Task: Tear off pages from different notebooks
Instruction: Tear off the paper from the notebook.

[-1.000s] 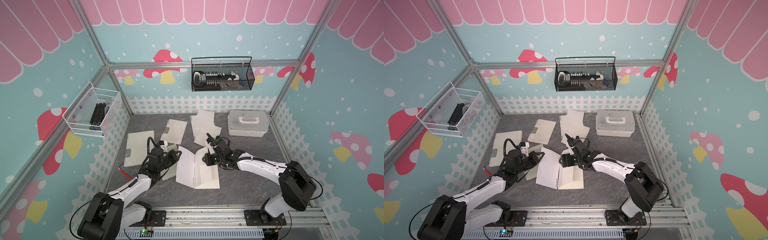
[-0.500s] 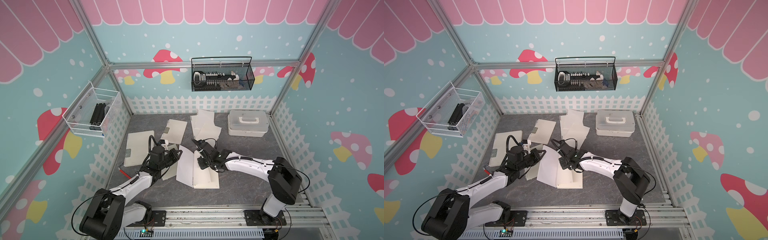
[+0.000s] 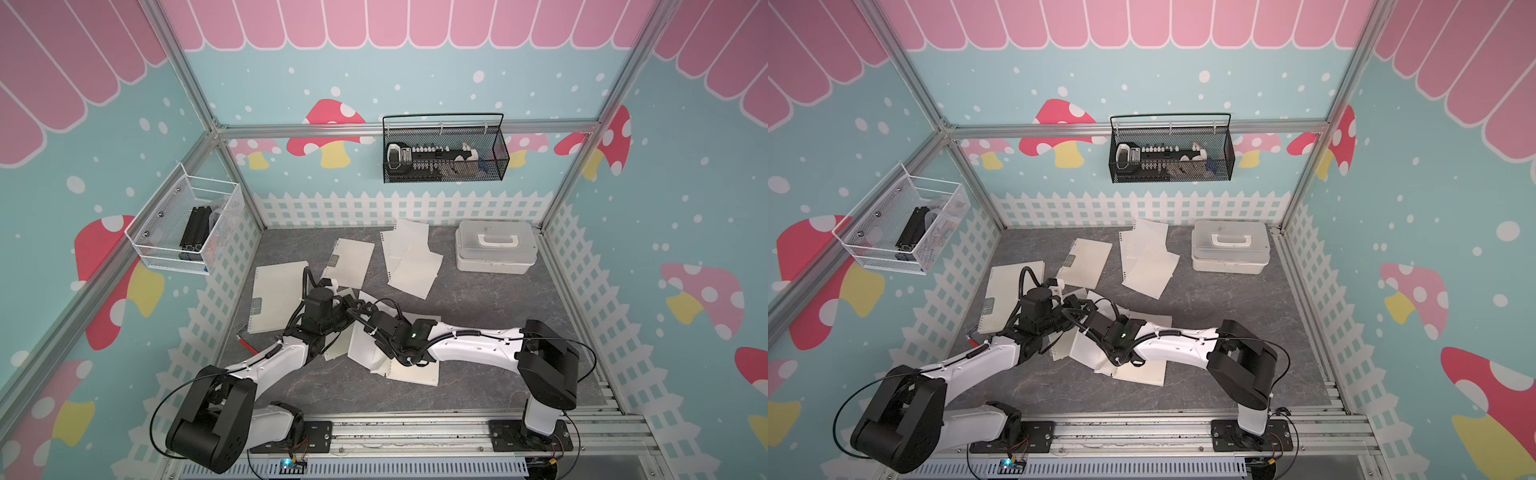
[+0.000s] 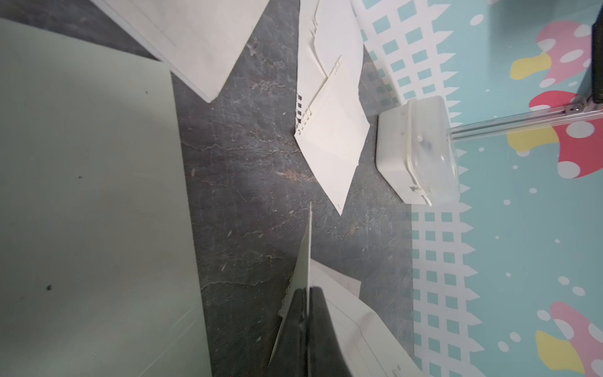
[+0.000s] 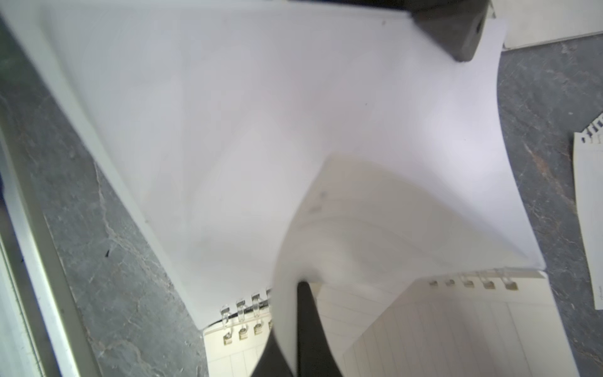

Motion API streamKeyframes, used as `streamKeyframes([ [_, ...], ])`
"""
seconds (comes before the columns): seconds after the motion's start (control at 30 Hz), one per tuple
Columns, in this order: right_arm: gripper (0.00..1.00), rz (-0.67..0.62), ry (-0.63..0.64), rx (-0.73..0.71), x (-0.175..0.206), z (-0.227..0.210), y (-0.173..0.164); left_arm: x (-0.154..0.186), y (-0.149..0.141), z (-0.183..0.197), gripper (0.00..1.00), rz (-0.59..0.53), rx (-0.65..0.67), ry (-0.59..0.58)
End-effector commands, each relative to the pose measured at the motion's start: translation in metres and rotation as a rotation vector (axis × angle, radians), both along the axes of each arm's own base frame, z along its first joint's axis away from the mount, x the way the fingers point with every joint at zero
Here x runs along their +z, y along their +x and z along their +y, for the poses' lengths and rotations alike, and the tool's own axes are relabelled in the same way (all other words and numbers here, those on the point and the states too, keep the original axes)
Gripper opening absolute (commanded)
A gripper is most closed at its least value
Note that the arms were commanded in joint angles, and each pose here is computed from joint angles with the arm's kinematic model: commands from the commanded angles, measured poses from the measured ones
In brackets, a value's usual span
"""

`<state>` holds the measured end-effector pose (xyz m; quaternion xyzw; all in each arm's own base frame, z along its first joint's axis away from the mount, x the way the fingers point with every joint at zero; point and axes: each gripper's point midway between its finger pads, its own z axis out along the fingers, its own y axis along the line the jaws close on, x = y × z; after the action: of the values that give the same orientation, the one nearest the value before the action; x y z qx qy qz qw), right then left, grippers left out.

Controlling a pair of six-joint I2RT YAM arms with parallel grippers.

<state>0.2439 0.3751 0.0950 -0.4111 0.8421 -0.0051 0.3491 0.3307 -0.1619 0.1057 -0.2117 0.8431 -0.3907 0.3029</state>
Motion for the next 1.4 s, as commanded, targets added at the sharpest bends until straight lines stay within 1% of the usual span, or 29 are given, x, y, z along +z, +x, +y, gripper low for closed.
streamKeyframes([
  [0.0,0.0,0.002,0.116,0.102,0.01,0.022,-0.012,-0.002,0.01,0.007,0.0,0.028,0.079,0.001],
  [0.07,0.0,0.029,0.209,0.155,0.016,0.032,-0.023,-0.007,0.01,0.01,0.0,0.045,0.099,0.007],
  [0.1,0.0,0.036,0.237,0.182,0.019,0.036,-0.028,-0.009,0.01,0.012,0.0,0.052,0.11,0.009],
  [0.13,0.0,0.034,0.238,0.19,0.02,0.036,-0.03,-0.01,0.011,0.012,0.0,0.059,0.117,0.009],
  [0.23,0.0,0.038,0.212,0.217,0.017,0.032,-0.036,-0.012,0.012,0.015,0.0,0.068,0.139,0.009],
  [0.3,0.0,0.083,0.213,0.285,0.013,0.035,-0.051,-0.014,0.013,0.018,0.0,0.077,0.158,0.016],
  [0.4,0.0,0.113,0.189,0.364,0.008,0.039,-0.07,-0.014,0.015,0.019,0.0,0.08,0.17,0.022],
  [0.5,0.0,0.145,0.132,0.38,-0.004,0.03,-0.076,-0.014,0.016,0.022,0.0,0.082,0.188,0.026],
  [0.6,0.0,0.211,0.115,0.435,-0.014,0.025,-0.091,-0.015,0.017,0.027,0.0,0.082,0.206,0.029],
  [0.77,0.0,0.275,0.045,0.413,-0.03,0.005,-0.1,-0.018,0.016,0.035,0.0,0.088,0.23,0.03],
  [0.83,0.0,0.311,0.069,0.435,-0.032,0.006,-0.109,-0.019,0.016,0.037,0.0,0.091,0.238,0.031],
  [0.97,0.0,0.336,0.085,0.447,-0.032,0.002,-0.119,-0.02,0.016,0.041,0.0,0.096,0.257,0.029],
  [1.13,0.0,0.358,0.123,0.49,-0.023,-0.003,-0.135,-0.019,0.017,0.045,0.0,0.093,0.272,0.029],
  [1.2,0.0,0.372,0.17,0.517,-0.01,-0.004,-0.144,-0.018,0.016,0.047,0.0,0.091,0.278,0.034],
  [1.37,0.0,0.412,0.352,0.638,0.038,-0.009,-0.178,-0.018,0.016,0.05,0.0,0.09,0.284,0.033],
])
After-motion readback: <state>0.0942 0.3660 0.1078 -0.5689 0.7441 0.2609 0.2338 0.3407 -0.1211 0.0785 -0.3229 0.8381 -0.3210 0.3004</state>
